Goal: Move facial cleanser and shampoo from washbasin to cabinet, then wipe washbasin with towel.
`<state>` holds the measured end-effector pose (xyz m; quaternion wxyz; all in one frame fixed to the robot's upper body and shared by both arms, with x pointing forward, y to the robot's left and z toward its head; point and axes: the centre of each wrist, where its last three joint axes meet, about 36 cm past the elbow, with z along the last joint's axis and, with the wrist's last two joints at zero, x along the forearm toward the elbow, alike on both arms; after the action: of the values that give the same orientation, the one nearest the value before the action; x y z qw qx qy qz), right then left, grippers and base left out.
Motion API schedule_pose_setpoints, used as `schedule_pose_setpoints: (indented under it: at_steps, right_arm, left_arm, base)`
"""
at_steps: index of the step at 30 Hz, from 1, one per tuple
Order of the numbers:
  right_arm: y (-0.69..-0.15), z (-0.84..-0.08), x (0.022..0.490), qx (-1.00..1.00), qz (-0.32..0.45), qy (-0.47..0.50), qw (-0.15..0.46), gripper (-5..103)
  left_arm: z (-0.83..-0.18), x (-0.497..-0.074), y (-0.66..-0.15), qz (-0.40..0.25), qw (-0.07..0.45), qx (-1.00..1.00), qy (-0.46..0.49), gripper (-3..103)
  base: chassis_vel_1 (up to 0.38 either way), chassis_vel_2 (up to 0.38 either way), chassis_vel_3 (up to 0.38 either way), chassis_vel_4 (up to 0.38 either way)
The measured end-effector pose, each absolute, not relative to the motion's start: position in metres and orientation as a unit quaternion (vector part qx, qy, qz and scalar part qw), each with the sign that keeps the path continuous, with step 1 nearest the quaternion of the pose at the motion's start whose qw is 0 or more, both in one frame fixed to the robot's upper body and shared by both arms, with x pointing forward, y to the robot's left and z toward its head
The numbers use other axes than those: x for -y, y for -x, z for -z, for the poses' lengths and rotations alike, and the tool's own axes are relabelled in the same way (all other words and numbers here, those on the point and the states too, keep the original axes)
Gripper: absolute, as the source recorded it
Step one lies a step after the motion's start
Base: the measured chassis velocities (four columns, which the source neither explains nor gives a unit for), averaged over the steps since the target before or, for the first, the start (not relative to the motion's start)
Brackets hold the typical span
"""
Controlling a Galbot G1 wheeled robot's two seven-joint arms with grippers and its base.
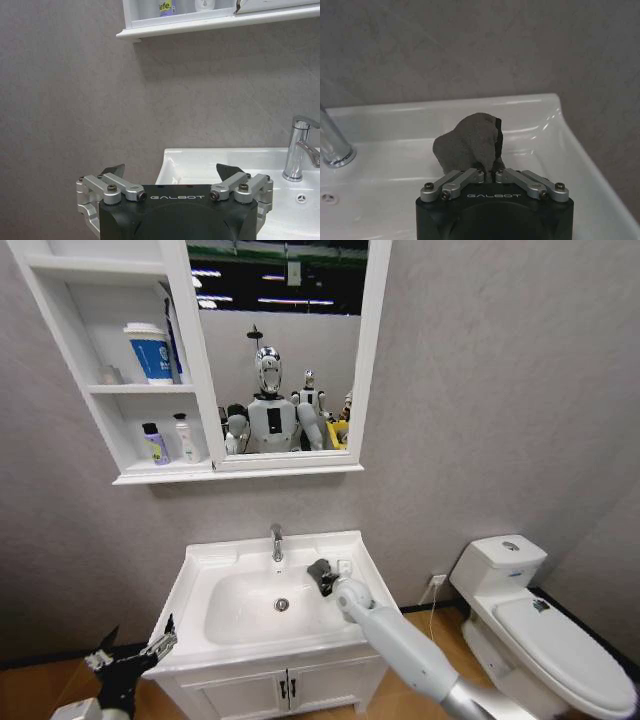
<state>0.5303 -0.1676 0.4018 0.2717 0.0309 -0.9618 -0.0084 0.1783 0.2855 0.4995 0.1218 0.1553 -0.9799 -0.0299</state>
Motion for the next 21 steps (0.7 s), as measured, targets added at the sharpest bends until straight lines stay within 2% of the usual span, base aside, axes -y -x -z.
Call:
schedule_pose_setpoints:
  at_steps: [3,8,12,13,17,21]
  right_arm:
    - [-0.550,-0.401,0.194,0.965,0.020,-0.023,0.262,5]
    - [-0.568,-0.389,0.190,0.960,0.050,-0.025,0.274,5]
    - [-0.572,-0.382,0.189,0.959,0.051,-0.024,0.279,5]
    - [-0.573,-0.376,0.193,0.960,0.035,-0.019,0.277,2]
    - [-0.571,-0.366,0.199,0.960,0.021,-0.009,0.279,11]
    - [-0.568,-0.363,0.206,0.957,0.029,-0.007,0.288,14]
  left_arm:
    - [-0.500,-0.286,-0.178,0.030,0.122,0.980,-0.155,100]
    - [-0.500,-0.286,-0.178,0.030,0.122,0.980,-0.155,100]
    - [-0.500,-0.286,-0.178,0.030,0.122,0.980,-0.155,100]
    - [-0.500,-0.286,-0.178,0.030,0.122,0.980,-0.155,100]
    - [-0.500,-0.286,-0.178,0.030,0.122,0.980,-0.155,100]
    - [-0.500,-0.286,-0.178,0.030,0.122,0.980,-0.155,100]
  base:
    - [0.000,0.000,0.000,0.000]
    - [0.000,0.000,0.000,0.000]
    - [0.000,0.000,0.000,0.000]
    - [0.000,0.000,0.000,0.000]
    - [0.000,0.000,0.000,0.000]
    - [0.000,0.000,0.000,0.000]
